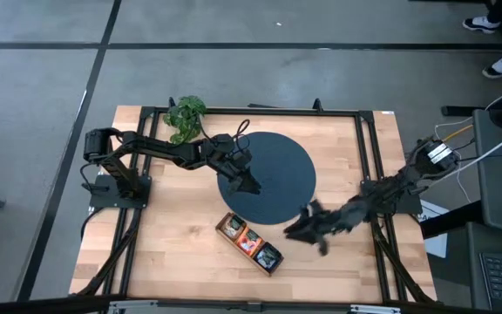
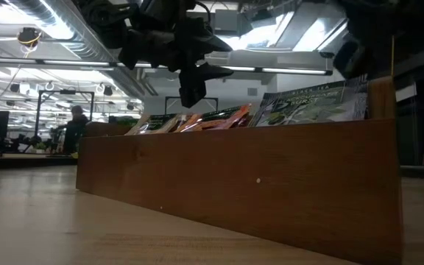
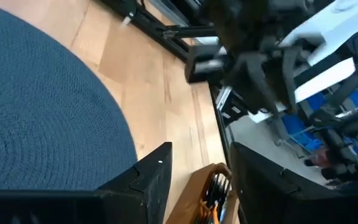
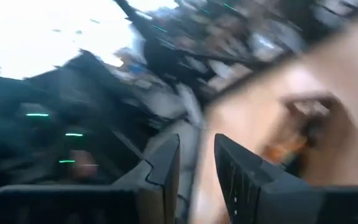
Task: Pick & Place Tea
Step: Return to Home Position
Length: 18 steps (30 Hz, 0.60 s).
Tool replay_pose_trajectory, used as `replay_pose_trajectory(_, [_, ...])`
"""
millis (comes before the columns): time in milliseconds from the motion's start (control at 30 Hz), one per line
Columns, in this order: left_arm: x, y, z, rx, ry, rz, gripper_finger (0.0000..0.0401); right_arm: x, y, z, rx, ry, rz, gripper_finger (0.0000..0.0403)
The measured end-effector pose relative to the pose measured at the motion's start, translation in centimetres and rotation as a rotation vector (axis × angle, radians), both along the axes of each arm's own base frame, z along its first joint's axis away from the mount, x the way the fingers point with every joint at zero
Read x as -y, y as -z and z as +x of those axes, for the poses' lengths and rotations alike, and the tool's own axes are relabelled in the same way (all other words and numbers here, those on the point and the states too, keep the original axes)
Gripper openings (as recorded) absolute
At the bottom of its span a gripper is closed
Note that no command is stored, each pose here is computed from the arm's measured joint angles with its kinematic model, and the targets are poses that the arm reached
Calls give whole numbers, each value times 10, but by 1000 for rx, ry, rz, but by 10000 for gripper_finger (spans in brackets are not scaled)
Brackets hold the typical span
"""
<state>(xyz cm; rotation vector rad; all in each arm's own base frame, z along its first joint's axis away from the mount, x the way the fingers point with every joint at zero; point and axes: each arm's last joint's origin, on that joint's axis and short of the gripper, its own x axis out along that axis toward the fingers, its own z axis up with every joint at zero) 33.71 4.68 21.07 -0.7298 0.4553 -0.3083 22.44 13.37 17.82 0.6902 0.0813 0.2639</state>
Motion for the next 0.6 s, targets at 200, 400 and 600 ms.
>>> replay_pose_trajectory(200, [-1,-2,1,-7,-33,-49,157,38,15,-30,185,-138,-51,102])
replay_pose_trajectory(400, [0,-6,2,22,-43,-80,157,65,25,-57,252,-256,-154,102])
replay_pose_trajectory(600, [2,-11,4,69,-35,-76,157,72,23,-68,263,-241,-254,102])
